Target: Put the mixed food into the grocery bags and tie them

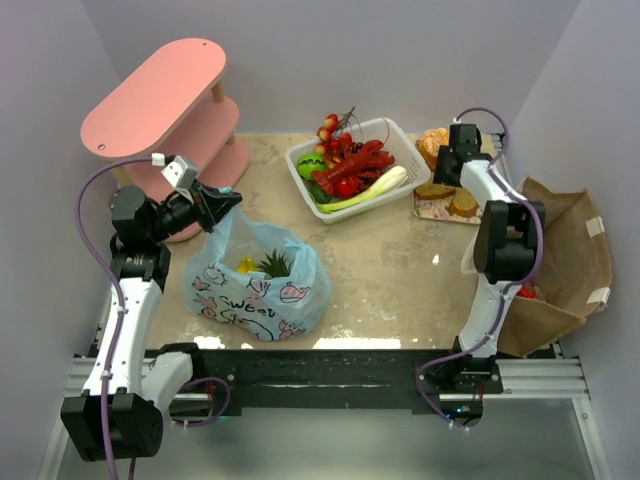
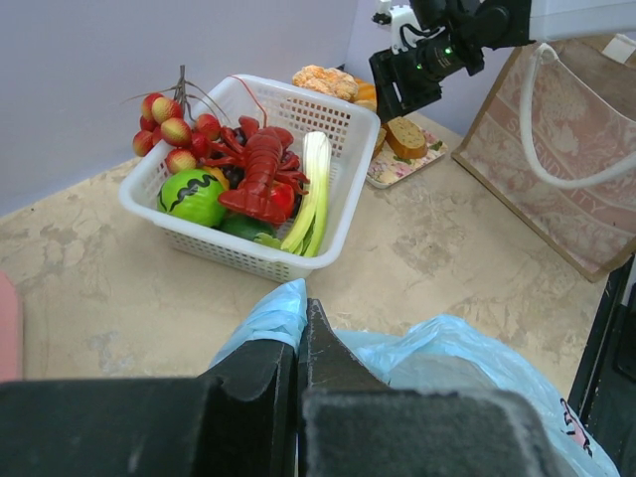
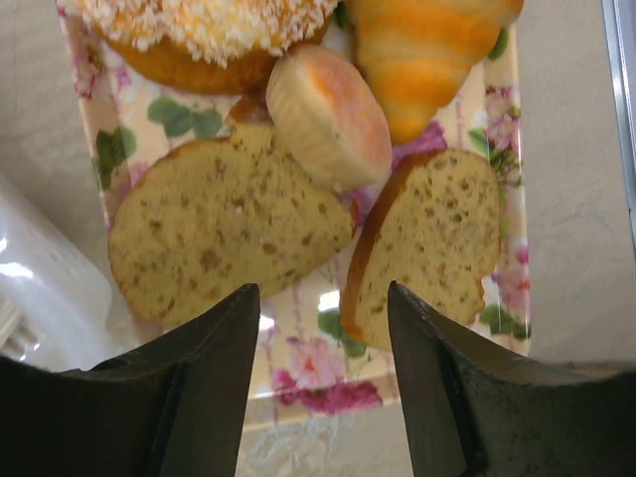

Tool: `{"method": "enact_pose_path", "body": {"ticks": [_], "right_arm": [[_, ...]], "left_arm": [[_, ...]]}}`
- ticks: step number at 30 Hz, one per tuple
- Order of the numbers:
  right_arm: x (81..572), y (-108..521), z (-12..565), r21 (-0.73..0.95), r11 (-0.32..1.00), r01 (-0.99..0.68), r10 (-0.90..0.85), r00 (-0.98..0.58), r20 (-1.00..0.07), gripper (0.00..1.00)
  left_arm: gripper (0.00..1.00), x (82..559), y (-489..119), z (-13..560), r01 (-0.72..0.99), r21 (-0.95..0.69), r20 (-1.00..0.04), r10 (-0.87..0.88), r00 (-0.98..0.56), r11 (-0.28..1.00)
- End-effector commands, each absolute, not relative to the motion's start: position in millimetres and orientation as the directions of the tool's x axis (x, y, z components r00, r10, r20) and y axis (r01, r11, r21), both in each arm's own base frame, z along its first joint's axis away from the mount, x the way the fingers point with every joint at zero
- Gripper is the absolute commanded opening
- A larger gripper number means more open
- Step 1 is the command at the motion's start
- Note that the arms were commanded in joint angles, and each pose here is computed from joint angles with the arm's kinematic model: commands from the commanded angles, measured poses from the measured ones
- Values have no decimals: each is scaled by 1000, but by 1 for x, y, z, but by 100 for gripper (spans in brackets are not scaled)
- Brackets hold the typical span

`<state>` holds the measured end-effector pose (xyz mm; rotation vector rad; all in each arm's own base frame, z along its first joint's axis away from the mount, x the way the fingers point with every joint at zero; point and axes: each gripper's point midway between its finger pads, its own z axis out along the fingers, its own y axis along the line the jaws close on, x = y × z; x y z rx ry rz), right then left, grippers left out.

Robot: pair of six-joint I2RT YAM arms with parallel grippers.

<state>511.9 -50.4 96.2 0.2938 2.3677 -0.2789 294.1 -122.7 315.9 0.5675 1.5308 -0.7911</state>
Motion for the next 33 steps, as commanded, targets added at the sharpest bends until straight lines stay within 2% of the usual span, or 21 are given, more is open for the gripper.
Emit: {"method": "enact_pose_path", "body": {"ticks": [1, 5, 12, 19, 27, 30, 33], "right_arm": [[541, -76, 137, -150, 930, 336, 111, -645, -756, 57], [560, -86, 133, -197, 927, 318, 65, -655, -753, 55], [578, -91, 109, -287, 932, 222, -37, -729, -683, 47], [577, -75, 108, -192, 964, 183, -7, -708, -706, 51], [574, -79, 83, -221, 959, 175, -12, -756, -654, 56], [573, -74, 79, -199, 967, 159, -8, -764, -646, 55], [574, -75, 75, -198, 967, 161, -4, -766, -643, 49]], "left_arm": [[0, 292, -122, 327, 761, -117, -993, -95, -72, 638], [0, 294, -122, 324, 760, -128, -992, -97, -85, 638], [0, 294, -123, 322, 763, -131, -991, -96, -91, 633], [0, 296, -122, 321, 760, -138, -990, -98, -98, 635], [0, 295, -122, 321, 759, -135, -991, -98, -95, 636], [0, 295, -122, 321, 759, -132, -991, -96, -92, 638], [0, 295, -122, 322, 760, -133, -991, -97, -92, 637]]}}
